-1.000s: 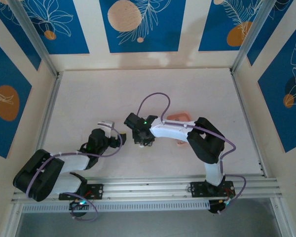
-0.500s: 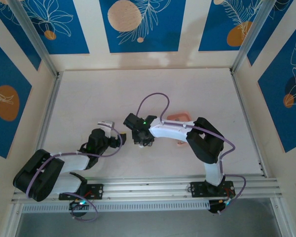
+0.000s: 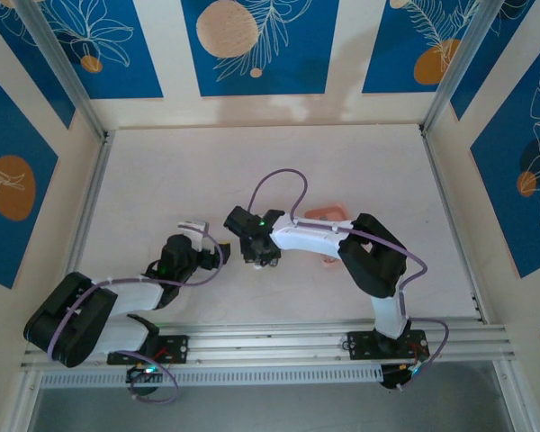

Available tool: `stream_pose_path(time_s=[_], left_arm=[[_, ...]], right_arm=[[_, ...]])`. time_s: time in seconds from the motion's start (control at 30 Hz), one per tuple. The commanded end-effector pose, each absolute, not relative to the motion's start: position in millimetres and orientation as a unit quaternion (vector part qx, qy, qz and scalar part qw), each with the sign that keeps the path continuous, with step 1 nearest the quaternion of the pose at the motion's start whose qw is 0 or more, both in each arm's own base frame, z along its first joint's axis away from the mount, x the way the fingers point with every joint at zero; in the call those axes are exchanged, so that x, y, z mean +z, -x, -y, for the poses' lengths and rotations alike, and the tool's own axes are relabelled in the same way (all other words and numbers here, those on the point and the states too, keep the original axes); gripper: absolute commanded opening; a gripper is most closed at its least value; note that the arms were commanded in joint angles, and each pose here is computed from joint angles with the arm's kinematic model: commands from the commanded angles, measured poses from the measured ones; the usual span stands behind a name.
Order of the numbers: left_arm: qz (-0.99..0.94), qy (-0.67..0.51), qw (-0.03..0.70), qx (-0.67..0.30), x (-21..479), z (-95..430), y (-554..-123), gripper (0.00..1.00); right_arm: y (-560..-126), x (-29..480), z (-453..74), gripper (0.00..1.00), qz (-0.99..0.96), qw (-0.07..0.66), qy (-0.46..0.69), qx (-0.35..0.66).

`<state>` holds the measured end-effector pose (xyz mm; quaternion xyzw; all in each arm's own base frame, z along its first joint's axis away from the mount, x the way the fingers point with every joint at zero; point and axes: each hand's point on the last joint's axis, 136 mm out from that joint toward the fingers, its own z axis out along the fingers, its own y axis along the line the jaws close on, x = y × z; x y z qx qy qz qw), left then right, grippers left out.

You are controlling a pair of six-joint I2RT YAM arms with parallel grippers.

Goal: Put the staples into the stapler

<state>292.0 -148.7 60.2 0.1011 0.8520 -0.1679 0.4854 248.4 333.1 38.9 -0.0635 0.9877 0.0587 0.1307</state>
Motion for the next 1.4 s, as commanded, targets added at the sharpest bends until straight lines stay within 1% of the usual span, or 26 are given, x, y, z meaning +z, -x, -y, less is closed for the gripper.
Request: stream_pose_path(time_s=[0.0,0.3,0.57,0.8,0.87,0.97,1.17,1.27,1.37], left_arm=[[-0.853,-0.094,0.487,-0.164,59,146,-291,0.96],[-0.853,-0.095,0.488,-0.163,59,146,-291,0.96],[-0.852,-0.095,0.488,-0.162,59,146,-292,0.96],[-0.853,-0.099,0.484,-0.170,60,149,-290,0.95],[-0.850,-0.114,0.478,-0.188,61,156,-287,0.94],[-0.849,-0.131,0.451,-0.241,67,176,-281,0.91],[-0.850,-0.078,0.410,-0.320,82,189,-270,0.87],[-0.854,-0.052,0.393,-0.336,90,189,-265,0.85],[-0.857,-0.033,0.378,-0.350,102,189,-260,0.86]], right_arm=[[-244,34,-334,0.22,-0.990,0.118,0.063,0.047],[-248,39,-337,0.26,-0.989,0.125,0.064,0.050],[-255,59,-339,0.26,-0.985,0.148,0.071,0.054],[-255,59,-336,0.25,-0.986,0.144,0.063,0.053],[-255,60,-335,0.25,-0.986,0.143,0.057,0.061],[-258,67,-333,0.26,-0.984,0.153,0.050,0.078],[-260,88,-318,0.29,-0.976,0.184,0.055,0.101],[-258,95,-303,0.30,-0.973,0.185,0.058,0.125],[-255,97,-289,0.31,-0.968,0.189,0.049,0.156]])
